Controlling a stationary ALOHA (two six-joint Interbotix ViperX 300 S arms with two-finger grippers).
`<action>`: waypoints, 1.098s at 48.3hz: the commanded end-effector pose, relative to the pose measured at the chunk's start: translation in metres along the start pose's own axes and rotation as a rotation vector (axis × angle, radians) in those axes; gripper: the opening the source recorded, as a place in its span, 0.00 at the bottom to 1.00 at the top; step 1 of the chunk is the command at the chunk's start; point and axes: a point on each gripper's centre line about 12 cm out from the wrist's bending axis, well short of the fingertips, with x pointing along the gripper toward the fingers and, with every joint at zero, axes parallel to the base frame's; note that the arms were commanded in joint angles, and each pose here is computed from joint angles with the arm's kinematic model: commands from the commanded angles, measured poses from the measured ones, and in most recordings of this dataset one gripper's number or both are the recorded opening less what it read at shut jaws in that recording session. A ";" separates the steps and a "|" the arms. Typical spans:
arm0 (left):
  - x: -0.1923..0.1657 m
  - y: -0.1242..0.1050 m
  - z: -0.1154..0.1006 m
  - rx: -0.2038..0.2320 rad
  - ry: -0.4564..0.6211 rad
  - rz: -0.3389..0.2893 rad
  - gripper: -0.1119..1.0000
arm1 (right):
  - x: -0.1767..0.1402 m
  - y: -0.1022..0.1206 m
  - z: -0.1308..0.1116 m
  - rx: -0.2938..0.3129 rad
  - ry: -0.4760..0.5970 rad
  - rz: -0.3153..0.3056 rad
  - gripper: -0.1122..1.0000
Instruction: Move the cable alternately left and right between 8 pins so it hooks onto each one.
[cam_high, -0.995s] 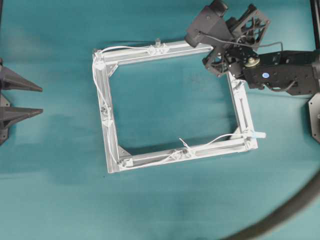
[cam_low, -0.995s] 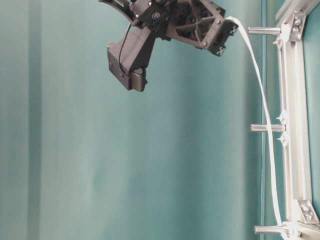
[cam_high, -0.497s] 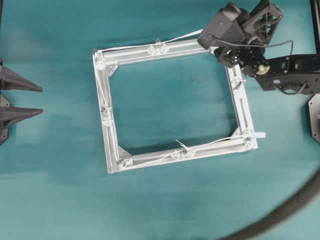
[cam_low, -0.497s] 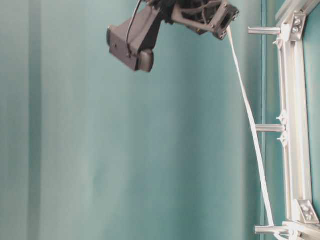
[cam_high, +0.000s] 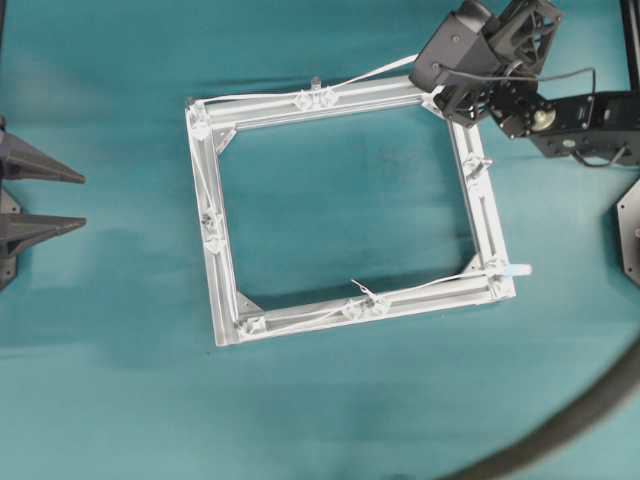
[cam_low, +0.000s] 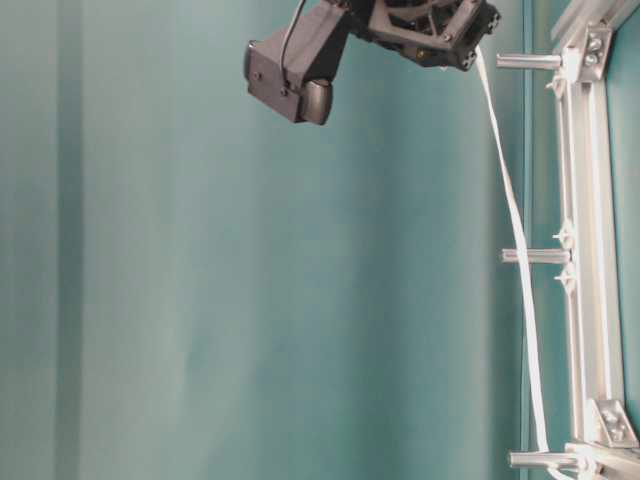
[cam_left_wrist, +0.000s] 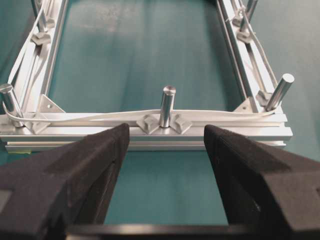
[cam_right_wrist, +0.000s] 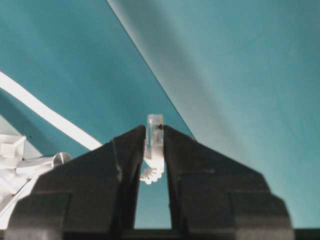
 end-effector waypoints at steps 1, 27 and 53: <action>0.000 0.000 0.005 -0.006 -0.009 -0.001 0.73 | 0.001 -0.007 0.006 0.015 -0.027 0.008 0.23; 0.000 0.000 0.004 -0.006 -0.008 -0.001 0.73 | 0.005 0.006 -0.010 0.190 0.034 0.131 0.23; 0.000 0.000 0.004 -0.006 -0.008 -0.001 0.73 | -0.014 0.008 -0.005 0.668 0.289 0.123 0.23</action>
